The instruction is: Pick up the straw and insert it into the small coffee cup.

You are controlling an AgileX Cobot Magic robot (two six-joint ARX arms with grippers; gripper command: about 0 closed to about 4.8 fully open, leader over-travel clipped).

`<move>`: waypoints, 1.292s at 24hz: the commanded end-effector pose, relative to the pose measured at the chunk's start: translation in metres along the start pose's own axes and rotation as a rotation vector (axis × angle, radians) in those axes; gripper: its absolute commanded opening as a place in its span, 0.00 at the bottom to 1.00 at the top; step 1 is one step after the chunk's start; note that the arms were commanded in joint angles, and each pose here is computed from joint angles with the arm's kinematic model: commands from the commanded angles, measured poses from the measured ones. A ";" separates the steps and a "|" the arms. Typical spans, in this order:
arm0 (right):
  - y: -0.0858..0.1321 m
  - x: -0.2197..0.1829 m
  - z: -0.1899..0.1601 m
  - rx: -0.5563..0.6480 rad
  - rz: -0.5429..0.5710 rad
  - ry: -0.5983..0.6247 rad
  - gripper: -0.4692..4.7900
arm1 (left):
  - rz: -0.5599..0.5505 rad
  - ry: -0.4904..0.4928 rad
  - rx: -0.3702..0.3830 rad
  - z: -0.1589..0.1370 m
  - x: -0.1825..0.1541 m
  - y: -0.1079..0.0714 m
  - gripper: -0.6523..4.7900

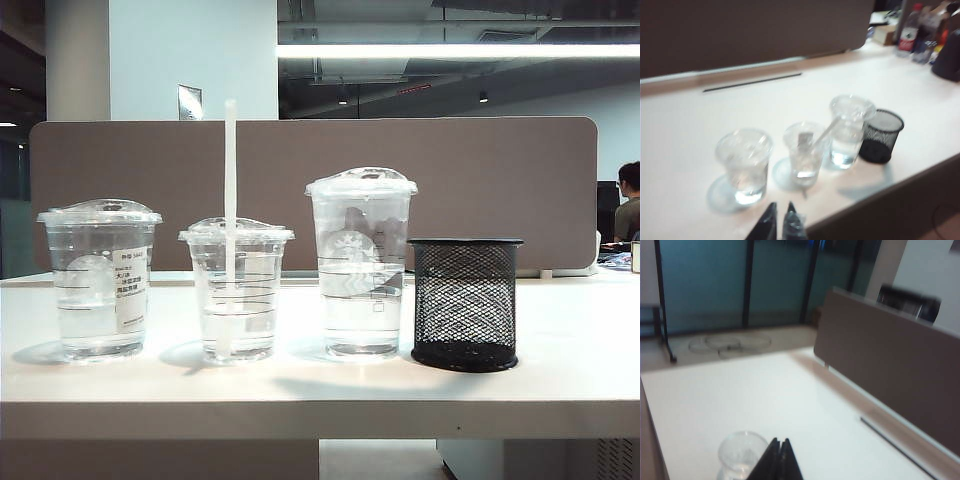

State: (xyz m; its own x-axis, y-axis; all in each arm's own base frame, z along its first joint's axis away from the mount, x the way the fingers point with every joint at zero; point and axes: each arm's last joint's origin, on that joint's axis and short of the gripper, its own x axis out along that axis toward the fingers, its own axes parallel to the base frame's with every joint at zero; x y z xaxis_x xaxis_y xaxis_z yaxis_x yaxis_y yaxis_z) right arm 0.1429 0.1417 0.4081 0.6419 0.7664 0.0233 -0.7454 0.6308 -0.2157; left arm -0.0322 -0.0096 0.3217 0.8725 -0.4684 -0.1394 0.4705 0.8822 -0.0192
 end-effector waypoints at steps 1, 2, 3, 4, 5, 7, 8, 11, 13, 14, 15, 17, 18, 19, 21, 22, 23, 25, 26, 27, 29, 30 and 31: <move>0.005 -0.024 -0.010 -0.004 -0.033 -0.167 0.08 | -0.005 -0.069 -0.030 -0.013 0.039 0.017 0.16; 0.007 -0.030 -0.015 -0.004 -0.042 -0.197 0.08 | -0.004 -0.071 -0.040 -0.019 0.048 0.020 0.16; 0.009 -0.035 -0.021 0.006 -0.047 -0.232 0.08 | -0.004 -0.076 -0.055 -0.025 0.057 0.024 0.16; 0.010 -0.038 -0.026 0.020 -0.050 -0.253 0.08 | -0.003 -0.080 -0.076 -0.034 0.068 0.029 0.16; 0.012 -0.042 -0.032 0.034 -0.051 -0.269 0.08 | -0.004 -0.084 -0.091 -0.040 0.075 0.032 0.16; 0.017 -0.050 -0.052 0.054 -0.047 -0.266 0.08 | -0.005 -0.076 -0.104 -0.063 0.095 0.040 0.16; 0.020 -0.053 -0.066 0.058 -0.043 -0.243 0.08 | -0.004 -0.049 -0.115 -0.077 0.104 0.043 0.16; 0.027 -0.056 -0.097 0.067 -0.032 -0.176 0.08 | 0.002 0.019 -0.133 -0.103 0.116 0.048 0.16; 0.031 -0.056 -0.114 0.071 -0.036 -0.144 0.08 | 0.040 0.050 -0.147 -0.114 0.120 0.050 0.16; 0.032 -0.057 -0.122 0.078 -0.045 -0.133 0.08 | 0.061 0.062 -0.152 -0.118 0.122 0.051 0.16; 0.034 -0.056 -0.131 0.096 -0.053 -0.117 0.08 | 0.084 0.074 -0.156 -0.122 0.123 0.052 0.16; 0.038 -0.057 -0.147 0.136 -0.054 -0.096 0.08 | 0.114 0.088 -0.161 -0.127 0.125 0.053 0.16; 0.039 -0.057 -0.157 0.151 -0.062 -0.078 0.08 | 0.121 0.094 -0.163 -0.129 0.125 0.054 0.16; 0.041 -0.058 -0.164 0.155 -0.071 -0.063 0.08 | 0.133 0.099 -0.164 -0.131 0.126 0.054 0.16; 0.044 -0.059 -0.179 0.162 -0.066 -0.025 0.08 | 0.151 0.102 -0.164 -0.132 0.126 0.055 0.16; 0.046 -0.060 -0.185 0.166 -0.063 -0.007 0.08 | 0.154 0.105 -0.165 -0.133 0.126 0.055 0.16; 0.048 -0.061 -0.197 0.193 -0.058 0.027 0.08 | 0.153 0.105 -0.165 -0.133 0.126 0.055 0.16; 0.052 -0.064 -0.212 0.201 -0.052 0.073 0.08 | 0.152 0.104 -0.164 -0.133 0.126 0.055 0.16; 0.053 -0.065 -0.215 0.202 -0.050 0.084 0.08 | 0.152 0.104 -0.164 -0.133 0.126 0.055 0.16; 0.054 -0.065 -0.218 0.203 -0.049 0.094 0.08 | 0.153 0.105 -0.165 -0.133 0.126 0.055 0.16; 0.055 -0.066 -0.223 0.204 -0.047 0.113 0.09 | 0.153 0.105 -0.165 -0.133 0.126 0.055 0.16; 0.055 -0.067 -0.224 0.205 -0.045 0.117 0.09 | 0.152 0.105 -0.165 -0.133 0.126 0.055 0.16; 0.055 -0.067 -0.225 0.205 -0.042 0.129 0.09 | 0.152 0.105 -0.165 -0.133 0.126 0.055 0.16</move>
State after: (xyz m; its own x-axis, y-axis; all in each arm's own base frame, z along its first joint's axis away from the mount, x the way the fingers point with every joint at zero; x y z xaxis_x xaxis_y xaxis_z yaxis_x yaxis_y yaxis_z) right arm 0.0993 0.0980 0.1724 0.6811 0.7234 -0.1135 -0.7293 0.6840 -0.0169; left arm 0.0857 -0.0137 0.1699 0.9041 -0.3304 -0.2711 0.2978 0.9420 -0.1548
